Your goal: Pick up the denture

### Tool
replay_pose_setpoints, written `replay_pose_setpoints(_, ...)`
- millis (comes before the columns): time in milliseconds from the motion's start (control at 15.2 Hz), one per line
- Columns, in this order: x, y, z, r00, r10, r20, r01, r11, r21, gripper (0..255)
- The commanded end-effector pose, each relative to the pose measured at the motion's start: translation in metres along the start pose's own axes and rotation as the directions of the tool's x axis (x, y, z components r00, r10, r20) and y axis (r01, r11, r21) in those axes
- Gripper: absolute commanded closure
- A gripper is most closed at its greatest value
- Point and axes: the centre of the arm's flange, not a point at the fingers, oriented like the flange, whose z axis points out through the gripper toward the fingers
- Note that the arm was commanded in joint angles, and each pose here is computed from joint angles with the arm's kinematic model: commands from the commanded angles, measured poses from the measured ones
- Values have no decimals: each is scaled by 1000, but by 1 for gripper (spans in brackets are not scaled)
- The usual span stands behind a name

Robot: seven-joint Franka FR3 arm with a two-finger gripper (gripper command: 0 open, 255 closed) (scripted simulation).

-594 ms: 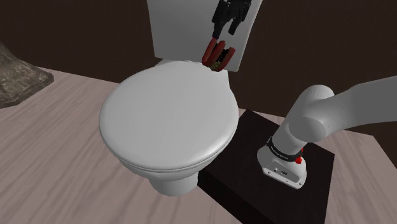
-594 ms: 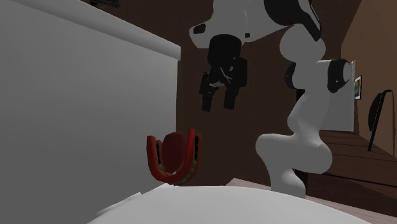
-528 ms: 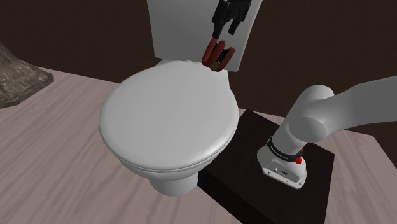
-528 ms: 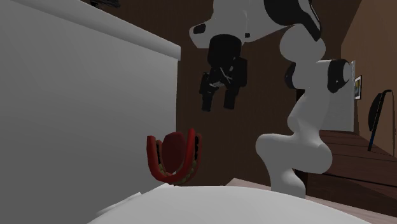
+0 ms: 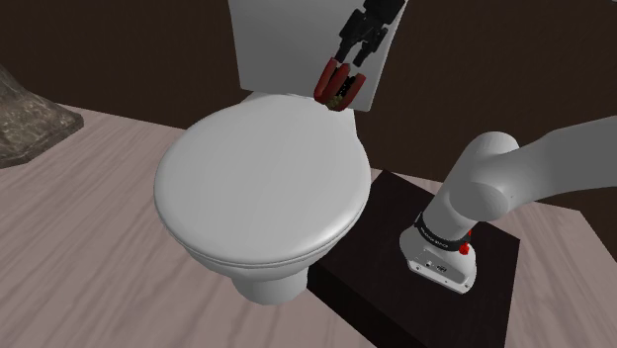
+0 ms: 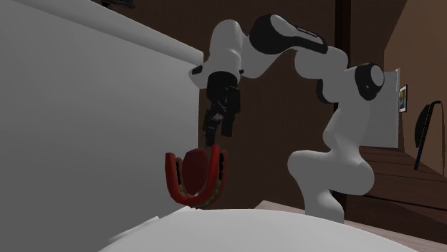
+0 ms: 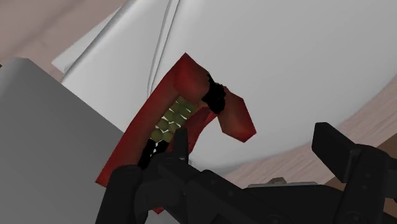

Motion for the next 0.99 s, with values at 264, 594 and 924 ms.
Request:
replay_pose_setpoints(264,-8,16,30,1000,2,-4,-2,1000,12,0)
replay_pose_setpoints(594,-9,16,33,1000,2,-4,-2,1000,12,255)
replay_pose_setpoints(924,-9,16,32,1000,2,-4,-2,1000,13,255)
